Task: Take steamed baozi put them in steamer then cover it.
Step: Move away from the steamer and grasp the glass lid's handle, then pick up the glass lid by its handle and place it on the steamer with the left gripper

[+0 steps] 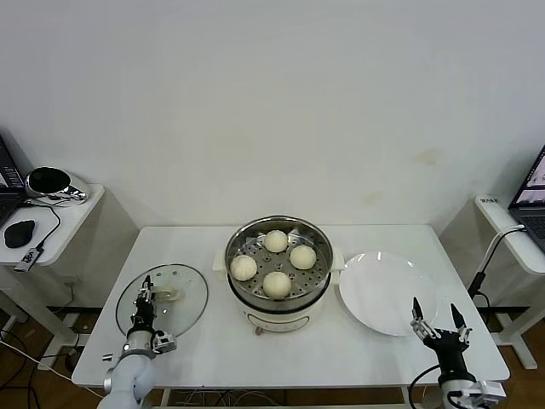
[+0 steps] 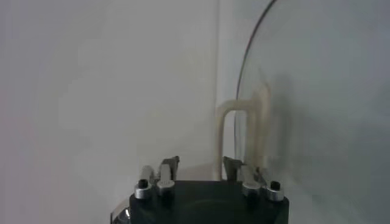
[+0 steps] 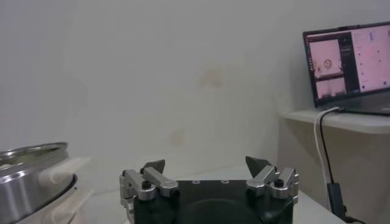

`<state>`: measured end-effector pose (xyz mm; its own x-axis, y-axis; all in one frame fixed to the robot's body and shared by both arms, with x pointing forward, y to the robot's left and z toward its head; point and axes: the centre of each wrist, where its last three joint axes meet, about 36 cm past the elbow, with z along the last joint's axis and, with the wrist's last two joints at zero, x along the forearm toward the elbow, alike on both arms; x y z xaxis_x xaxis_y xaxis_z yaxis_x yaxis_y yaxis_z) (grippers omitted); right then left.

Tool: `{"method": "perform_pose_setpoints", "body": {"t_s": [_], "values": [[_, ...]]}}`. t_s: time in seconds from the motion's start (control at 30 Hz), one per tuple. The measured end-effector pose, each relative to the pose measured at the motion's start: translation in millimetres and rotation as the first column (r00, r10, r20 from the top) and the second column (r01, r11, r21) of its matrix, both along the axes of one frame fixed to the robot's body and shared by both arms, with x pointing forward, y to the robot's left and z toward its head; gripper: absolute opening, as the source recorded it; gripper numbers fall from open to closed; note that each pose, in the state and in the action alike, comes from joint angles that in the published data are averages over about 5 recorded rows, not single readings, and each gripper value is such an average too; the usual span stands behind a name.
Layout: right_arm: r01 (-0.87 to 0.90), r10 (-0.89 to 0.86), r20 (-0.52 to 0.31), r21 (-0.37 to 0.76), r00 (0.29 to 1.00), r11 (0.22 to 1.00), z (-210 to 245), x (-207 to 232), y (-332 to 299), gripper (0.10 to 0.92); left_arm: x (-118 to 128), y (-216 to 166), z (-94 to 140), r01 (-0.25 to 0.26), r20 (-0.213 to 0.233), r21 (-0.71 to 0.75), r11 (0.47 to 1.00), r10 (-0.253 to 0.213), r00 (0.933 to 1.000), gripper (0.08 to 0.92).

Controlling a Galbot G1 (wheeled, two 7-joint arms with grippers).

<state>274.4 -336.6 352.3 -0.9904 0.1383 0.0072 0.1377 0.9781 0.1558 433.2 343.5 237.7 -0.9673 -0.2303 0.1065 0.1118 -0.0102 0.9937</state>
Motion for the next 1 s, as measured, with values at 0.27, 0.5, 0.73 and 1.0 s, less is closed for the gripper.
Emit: {"method": "perform_pose_setpoints", "body": {"t_s": [0.27,0.5,0.73,1.0], "values": [[-0.007,0.007,0.011,0.001,1.0,1.0,5,2,2,0.823,-6,4,6,-0.011,-0.007,-0.012,1.0,0.011,0.9999,0.14],[-0.014,0.013,0.026,0.005,1.0,1.0,11,4,2,0.823,-13,1,28,-0.043,0.004,-0.04,0.998,0.043,0.9991,0.135],[-0.016,0.015,0.039,0.012,0.999,1.0,18,7,1,0.823,-23,-10,80,-0.126,0.033,-0.061,0.99,0.128,0.9912,0.135],[-0.02,0.02,0.028,0.005,0.999,1.0,20,5,0,0.823,-38,-19,144,-0.21,0.076,-0.071,0.975,0.215,0.9736,0.135]]}}
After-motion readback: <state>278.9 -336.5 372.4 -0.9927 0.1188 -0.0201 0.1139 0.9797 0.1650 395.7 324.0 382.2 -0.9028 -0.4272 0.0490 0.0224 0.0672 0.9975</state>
